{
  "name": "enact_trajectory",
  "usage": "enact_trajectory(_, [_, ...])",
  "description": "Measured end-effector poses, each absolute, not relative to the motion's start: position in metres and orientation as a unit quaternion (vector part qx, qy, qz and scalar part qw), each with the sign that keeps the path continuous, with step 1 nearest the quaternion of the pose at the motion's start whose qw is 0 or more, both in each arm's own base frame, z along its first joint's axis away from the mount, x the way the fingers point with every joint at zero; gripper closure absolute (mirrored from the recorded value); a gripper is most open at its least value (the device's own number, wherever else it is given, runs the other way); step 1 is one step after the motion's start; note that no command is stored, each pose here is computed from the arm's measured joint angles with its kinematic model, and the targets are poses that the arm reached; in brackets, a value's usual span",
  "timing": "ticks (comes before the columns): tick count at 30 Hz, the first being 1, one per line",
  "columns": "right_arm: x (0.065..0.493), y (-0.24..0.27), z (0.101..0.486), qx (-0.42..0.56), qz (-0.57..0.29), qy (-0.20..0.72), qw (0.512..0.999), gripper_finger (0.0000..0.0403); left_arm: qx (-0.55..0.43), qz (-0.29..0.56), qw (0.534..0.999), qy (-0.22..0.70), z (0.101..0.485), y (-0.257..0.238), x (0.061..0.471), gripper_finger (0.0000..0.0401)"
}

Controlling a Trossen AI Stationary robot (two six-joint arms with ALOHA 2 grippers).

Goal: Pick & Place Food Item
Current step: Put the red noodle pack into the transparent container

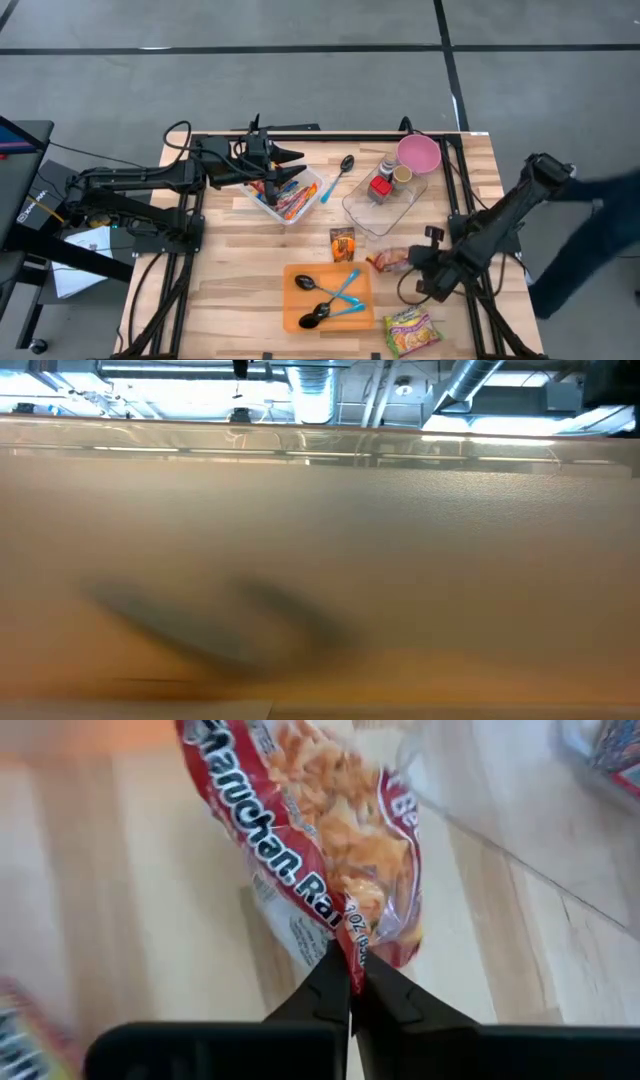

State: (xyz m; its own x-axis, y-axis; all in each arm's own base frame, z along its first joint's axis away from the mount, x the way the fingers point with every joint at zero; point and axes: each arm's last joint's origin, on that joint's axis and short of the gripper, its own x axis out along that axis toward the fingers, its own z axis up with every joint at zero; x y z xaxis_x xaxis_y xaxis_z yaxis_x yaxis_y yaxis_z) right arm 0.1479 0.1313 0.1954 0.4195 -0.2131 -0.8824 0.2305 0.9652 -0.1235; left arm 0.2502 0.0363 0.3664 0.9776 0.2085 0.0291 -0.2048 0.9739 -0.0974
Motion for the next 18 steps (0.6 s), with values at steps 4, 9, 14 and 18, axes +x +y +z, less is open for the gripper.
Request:
enact_trajectory(4, [0.144,0.127,0.226,0.041,-0.102,0.488,0.866,0.0402,-0.047,0.104,0.993,-0.019,0.366,0.036,0.25,0.0251])
enact_trajectory(9, [0.142,0.123,0.262,0.076,-0.066,0.443,0.891,0.0402,-0.056,0.103,0.993,-0.014,0.365,0.036,0.25,0.0251])
enact_trajectory(14, [0.144,0.118,0.29,0.115,-0.058,0.408,0.904,0.0403,-0.057,0.072,0.996,0.0,0.361,0.026,0.254,0.0251])
enact_trajectory(18, [0.153,0.109,0.31,0.15,-0.077,0.382,0.909,0.0403,-0.056,0.035,0.998,0.011,0.354,0.008,0.266,0.0244])
